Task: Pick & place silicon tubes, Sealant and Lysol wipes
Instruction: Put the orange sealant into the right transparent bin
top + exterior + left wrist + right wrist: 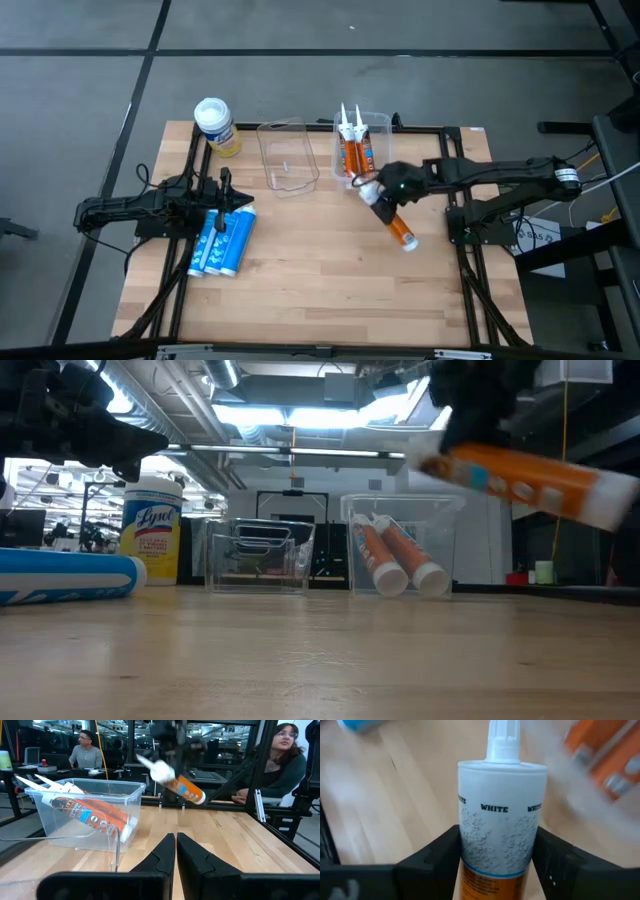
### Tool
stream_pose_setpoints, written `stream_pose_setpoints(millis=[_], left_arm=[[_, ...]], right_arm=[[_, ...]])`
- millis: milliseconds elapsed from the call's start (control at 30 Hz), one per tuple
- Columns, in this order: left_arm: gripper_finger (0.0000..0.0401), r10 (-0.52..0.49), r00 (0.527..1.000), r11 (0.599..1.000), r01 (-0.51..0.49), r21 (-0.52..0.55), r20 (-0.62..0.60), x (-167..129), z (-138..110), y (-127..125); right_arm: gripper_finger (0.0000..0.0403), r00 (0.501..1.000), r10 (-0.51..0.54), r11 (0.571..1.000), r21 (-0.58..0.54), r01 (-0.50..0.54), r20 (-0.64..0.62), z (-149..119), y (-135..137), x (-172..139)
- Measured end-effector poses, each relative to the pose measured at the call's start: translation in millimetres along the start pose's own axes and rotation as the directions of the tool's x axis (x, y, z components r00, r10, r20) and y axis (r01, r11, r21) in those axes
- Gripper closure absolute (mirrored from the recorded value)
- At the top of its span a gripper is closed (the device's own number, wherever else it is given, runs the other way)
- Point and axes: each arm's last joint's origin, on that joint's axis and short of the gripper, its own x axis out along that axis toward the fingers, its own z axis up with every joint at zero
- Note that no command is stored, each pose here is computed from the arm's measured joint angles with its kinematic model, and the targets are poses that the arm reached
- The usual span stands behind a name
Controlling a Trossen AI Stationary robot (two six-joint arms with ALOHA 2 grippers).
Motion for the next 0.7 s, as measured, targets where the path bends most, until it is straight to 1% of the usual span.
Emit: stream_pose_setpoints(millis=[167,367,567,700], left_arm=[[0.0389,0.0,1.0,1.0,0.0,0.0,0.0,0,0,0],[0.0388,0.0,1.0,1.0,0.0,0.0,0.0,0,0,0],[0.0387,0.0,1.0,1.0,0.0,0.0,0.0,0,0,0],[0.039,0.0,1.0,1.0,0.0,0.0,0.0,0,0,0]], right_arm=[[0.0192,0.99,-0.02,0.999,0.035,0.015,0.14,26,4,-24],[0.019,0.958,-0.062,0.997,0.072,0.043,0.281,51,2,-49],[0.0193,0.901,-0.117,0.991,0.11,0.077,0.418,72,-2,-67],[0.0191,0.856,-0.16,0.983,0.155,0.095,0.492,83,-7,-76]])
